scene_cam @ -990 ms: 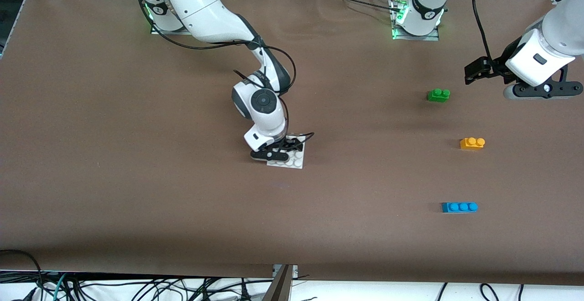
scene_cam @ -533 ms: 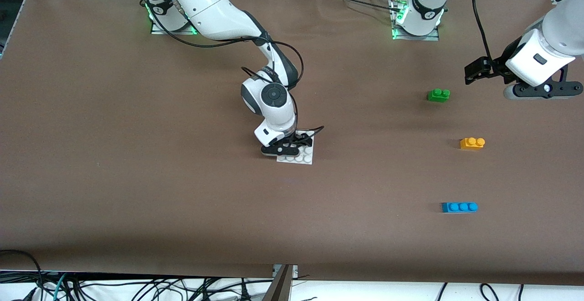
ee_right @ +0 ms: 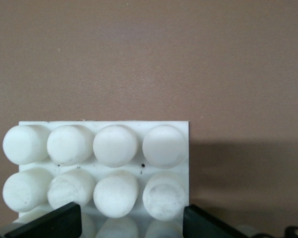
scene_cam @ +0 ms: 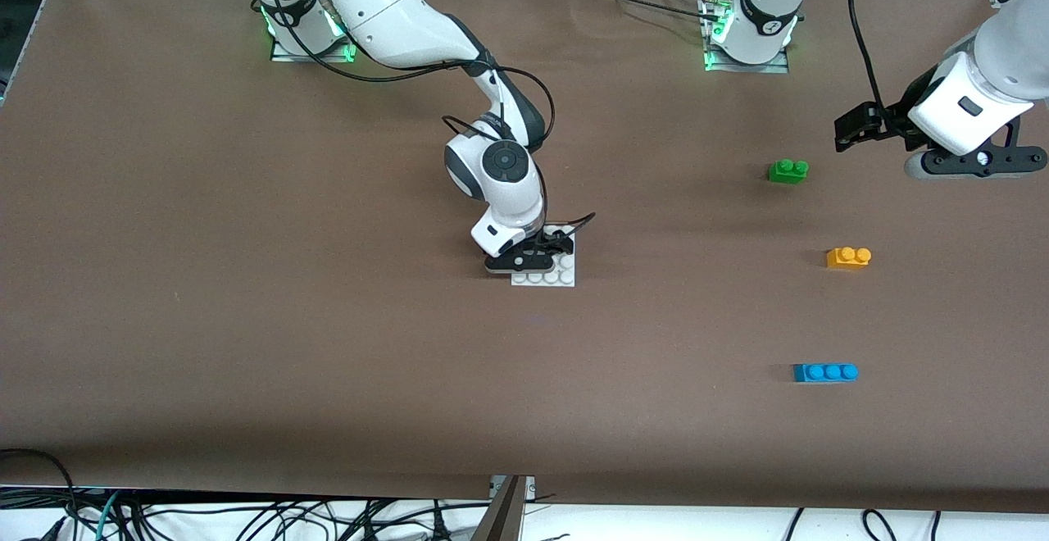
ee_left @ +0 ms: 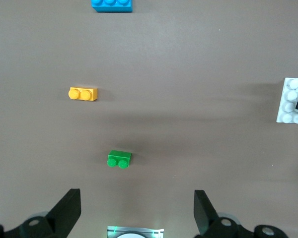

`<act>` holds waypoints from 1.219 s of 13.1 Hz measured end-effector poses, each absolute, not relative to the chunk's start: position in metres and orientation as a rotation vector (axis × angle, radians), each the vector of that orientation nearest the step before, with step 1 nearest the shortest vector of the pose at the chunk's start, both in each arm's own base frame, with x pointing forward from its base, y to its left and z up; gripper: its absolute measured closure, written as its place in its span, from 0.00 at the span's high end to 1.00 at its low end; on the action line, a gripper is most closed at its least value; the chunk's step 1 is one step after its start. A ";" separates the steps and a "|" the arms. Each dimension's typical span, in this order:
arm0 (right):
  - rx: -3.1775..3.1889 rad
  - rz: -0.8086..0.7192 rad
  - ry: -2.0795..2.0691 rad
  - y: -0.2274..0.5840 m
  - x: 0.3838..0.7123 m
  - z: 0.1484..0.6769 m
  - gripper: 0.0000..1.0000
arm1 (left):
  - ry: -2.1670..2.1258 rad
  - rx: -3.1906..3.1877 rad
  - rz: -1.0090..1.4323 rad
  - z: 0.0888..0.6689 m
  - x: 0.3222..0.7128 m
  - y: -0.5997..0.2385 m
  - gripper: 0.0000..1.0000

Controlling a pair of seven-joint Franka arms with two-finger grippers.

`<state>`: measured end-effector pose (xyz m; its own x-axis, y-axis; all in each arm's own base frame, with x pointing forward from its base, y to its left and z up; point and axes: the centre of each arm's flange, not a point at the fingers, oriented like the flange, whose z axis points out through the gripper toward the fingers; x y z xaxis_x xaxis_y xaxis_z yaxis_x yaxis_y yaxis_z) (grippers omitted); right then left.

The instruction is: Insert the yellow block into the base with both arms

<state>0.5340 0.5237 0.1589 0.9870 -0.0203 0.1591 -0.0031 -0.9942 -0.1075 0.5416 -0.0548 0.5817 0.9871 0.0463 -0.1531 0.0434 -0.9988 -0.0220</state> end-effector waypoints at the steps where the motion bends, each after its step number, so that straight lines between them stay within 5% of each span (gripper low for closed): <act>1: -3.024 -0.245 0.010 0.525 0.533 0.159 1.00 | -0.070 -3.113 0.240 0.582 0.542 -0.055 1.00; 8: -3.006 -0.269 0.004 0.530 0.536 0.168 1.00 | -0.070 -3.113 0.241 0.582 0.542 -0.055 1.00; 16: -3.038 -0.250 0.056 0.515 0.574 0.244 1.00 | -0.075 -3.113 0.242 0.582 0.542 -0.053 1.00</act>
